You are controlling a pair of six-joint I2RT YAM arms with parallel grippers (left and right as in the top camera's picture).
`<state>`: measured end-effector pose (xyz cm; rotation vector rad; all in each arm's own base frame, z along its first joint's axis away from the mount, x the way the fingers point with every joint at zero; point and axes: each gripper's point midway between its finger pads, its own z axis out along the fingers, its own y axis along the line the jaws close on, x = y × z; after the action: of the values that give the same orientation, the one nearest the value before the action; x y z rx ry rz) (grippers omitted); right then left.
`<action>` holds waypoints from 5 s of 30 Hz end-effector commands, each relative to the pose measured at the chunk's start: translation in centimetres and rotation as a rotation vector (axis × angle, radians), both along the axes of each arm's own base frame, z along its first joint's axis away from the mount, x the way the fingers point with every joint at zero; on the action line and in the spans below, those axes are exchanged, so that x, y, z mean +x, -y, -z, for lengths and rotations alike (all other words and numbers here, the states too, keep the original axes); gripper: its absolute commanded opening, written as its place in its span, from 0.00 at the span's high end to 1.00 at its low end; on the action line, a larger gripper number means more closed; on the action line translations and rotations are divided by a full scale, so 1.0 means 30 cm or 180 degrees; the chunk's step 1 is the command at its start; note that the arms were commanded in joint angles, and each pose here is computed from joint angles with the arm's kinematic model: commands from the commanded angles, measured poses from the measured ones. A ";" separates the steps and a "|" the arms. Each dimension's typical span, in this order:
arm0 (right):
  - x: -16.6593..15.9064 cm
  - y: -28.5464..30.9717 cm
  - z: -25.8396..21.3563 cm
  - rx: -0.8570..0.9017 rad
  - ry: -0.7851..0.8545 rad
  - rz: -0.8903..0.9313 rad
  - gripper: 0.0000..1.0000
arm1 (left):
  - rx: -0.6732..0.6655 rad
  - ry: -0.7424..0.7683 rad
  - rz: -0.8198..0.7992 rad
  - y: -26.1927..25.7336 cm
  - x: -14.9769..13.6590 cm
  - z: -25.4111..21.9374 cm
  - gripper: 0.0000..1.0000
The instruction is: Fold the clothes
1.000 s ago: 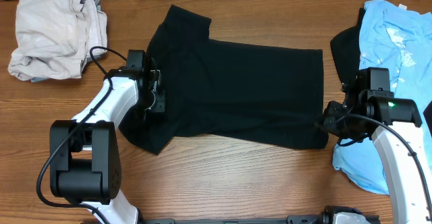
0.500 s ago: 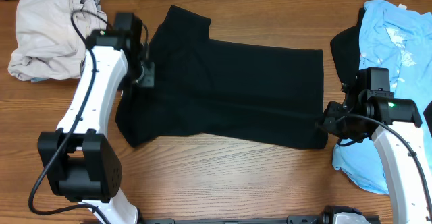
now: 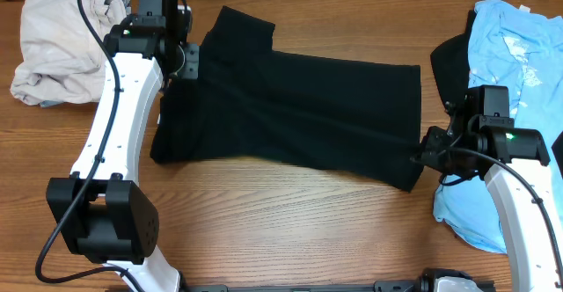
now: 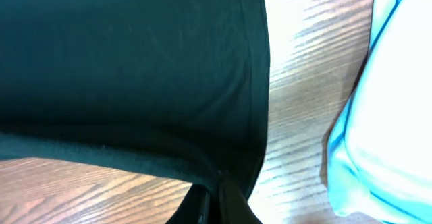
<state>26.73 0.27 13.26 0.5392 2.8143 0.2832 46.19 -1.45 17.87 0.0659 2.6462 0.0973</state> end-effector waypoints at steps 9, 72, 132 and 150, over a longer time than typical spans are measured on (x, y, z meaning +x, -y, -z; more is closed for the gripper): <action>-0.044 0.021 -0.006 -0.0109 -0.0158 0.0026 0.96 | 0.0113 -0.0035 0.0081 -0.017 -0.008 -0.019 0.96; 0.209 0.073 0.196 -0.0233 -0.0362 0.0055 0.14 | 0.0058 -0.0735 0.0097 0.017 0.031 0.313 0.30; -0.086 -0.011 0.075 0.0063 -0.0360 0.0000 0.06 | -0.0737 -0.1207 0.0803 0.019 -0.354 0.456 0.87; -0.078 -0.010 0.074 0.0060 -0.0327 0.0000 0.07 | -0.0016 -0.0040 0.0433 -0.178 -0.045 0.392 0.95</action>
<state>24.38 0.65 11.00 0.5743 2.9212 0.2895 44.01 3.36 6.62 0.1766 2.6707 -0.0041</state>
